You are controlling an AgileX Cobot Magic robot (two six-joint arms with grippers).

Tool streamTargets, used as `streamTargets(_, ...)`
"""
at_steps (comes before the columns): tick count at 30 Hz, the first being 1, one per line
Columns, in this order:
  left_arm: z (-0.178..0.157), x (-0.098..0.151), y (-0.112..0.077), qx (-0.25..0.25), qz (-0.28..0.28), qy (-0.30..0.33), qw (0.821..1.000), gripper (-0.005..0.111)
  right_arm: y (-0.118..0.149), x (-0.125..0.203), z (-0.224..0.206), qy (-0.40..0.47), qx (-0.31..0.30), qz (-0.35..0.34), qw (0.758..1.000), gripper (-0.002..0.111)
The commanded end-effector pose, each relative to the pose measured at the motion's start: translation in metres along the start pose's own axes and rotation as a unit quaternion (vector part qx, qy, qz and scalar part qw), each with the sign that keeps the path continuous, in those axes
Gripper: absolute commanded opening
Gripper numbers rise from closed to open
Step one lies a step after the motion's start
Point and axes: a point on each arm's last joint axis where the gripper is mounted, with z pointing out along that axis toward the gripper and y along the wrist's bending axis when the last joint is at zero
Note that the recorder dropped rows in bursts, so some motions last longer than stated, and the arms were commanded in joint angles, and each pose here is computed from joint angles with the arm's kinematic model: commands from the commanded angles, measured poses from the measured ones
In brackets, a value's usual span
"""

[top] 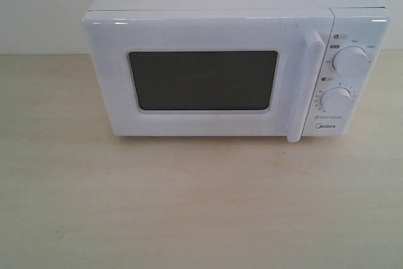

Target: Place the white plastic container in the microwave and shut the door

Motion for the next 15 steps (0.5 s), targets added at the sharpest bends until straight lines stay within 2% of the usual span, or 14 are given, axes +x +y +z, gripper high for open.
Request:
streamTargets(1,-0.0003,0.0009,0.0,0.0,-0.009,-0.002,1.0,0.004,-0.0004,0.0004,0.0,-0.003,0.002,0.001,1.0,0.0)
streamTargets(15,-0.0003,0.0009,0.0,0.0,-0.009,-0.002,1.0,0.004,0.0001,0.0004,0.0,-0.003,0.0,0.008,1.0,0.0)
